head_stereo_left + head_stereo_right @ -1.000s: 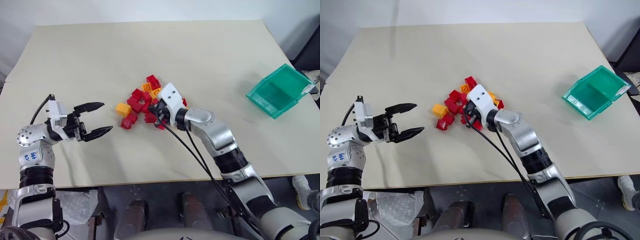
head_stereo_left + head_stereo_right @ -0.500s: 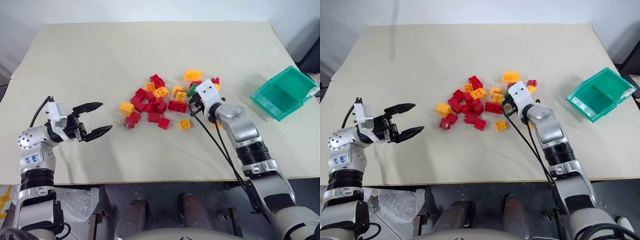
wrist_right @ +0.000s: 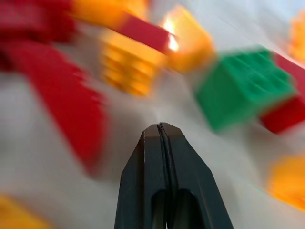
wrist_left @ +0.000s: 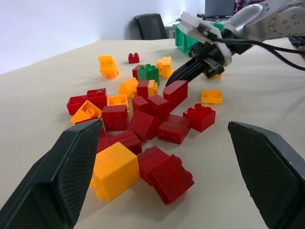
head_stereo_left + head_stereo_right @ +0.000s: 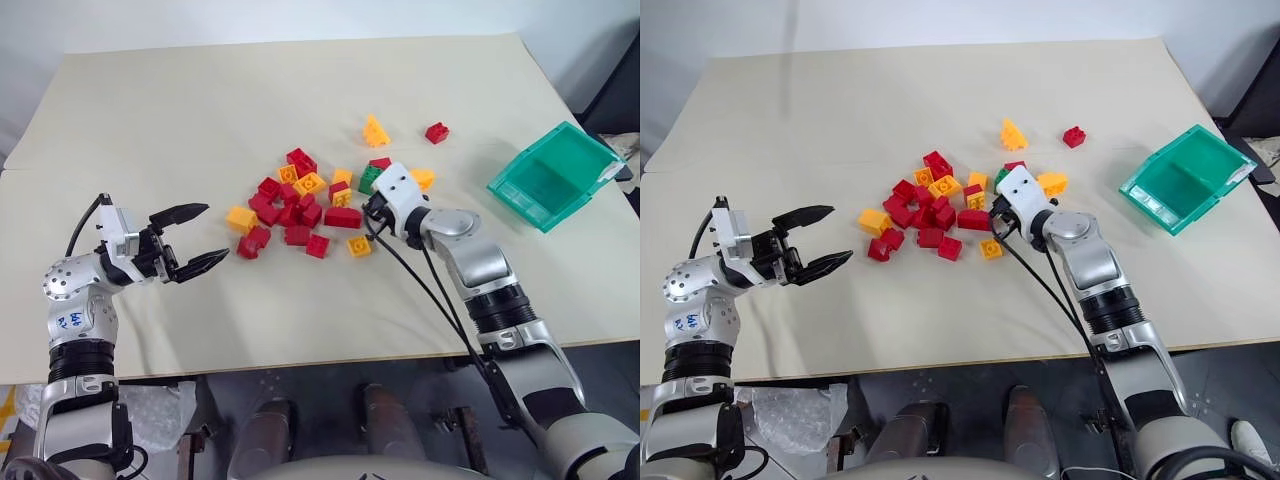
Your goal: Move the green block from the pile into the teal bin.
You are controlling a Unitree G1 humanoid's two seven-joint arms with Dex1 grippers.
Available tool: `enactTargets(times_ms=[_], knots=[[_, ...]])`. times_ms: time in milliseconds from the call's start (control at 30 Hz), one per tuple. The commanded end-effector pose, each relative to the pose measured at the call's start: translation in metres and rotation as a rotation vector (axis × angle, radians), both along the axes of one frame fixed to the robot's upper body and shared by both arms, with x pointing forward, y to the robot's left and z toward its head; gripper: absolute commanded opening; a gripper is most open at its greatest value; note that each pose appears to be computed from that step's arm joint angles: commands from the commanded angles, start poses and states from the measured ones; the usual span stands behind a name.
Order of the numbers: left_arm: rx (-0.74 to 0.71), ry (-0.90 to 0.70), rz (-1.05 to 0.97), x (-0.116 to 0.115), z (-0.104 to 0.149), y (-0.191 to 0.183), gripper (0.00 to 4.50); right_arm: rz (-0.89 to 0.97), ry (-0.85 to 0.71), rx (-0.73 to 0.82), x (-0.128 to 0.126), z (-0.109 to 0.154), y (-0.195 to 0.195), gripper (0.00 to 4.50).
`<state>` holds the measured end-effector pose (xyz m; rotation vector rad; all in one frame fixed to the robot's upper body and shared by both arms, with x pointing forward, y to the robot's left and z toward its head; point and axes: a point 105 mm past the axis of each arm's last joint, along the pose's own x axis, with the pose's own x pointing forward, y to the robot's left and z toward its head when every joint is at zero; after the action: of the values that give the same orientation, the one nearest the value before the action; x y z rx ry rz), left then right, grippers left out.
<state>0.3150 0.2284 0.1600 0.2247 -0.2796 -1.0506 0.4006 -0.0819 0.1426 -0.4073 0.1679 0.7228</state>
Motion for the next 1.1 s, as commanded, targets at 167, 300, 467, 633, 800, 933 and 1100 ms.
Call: enactTargets(times_ms=[167,300,467,633,800,933,1100], knots=[[-0.023,-0.049,0.008,-0.004,0.008,0.001,4.50,0.204,-0.094,0.120,-0.035,0.049,0.009,0.02],[-0.025,-0.045,0.005,-0.003,0.008,0.001,4.50,0.240,-0.114,0.050,-0.040,0.057,-0.019,0.18],[-0.028,-0.045,-0.002,-0.001,0.008,0.000,4.50,0.178,-0.107,-0.021,-0.039,0.067,-0.073,1.50],[-0.034,-0.046,-0.010,0.001,0.009,0.000,4.50,0.116,-0.069,-0.106,-0.045,0.070,-0.119,3.21],[-0.042,-0.053,-0.029,-0.001,0.012,0.000,4.50,0.076,-0.057,-0.116,-0.046,0.073,-0.137,4.46],[-0.042,-0.057,-0.033,0.000,0.014,0.000,4.50,0.070,-0.070,-0.078,-0.032,0.072,-0.124,4.46],[-0.043,-0.059,-0.037,0.001,0.015,-0.002,4.50,0.041,-0.006,-0.056,0.001,0.055,-0.097,4.46]])
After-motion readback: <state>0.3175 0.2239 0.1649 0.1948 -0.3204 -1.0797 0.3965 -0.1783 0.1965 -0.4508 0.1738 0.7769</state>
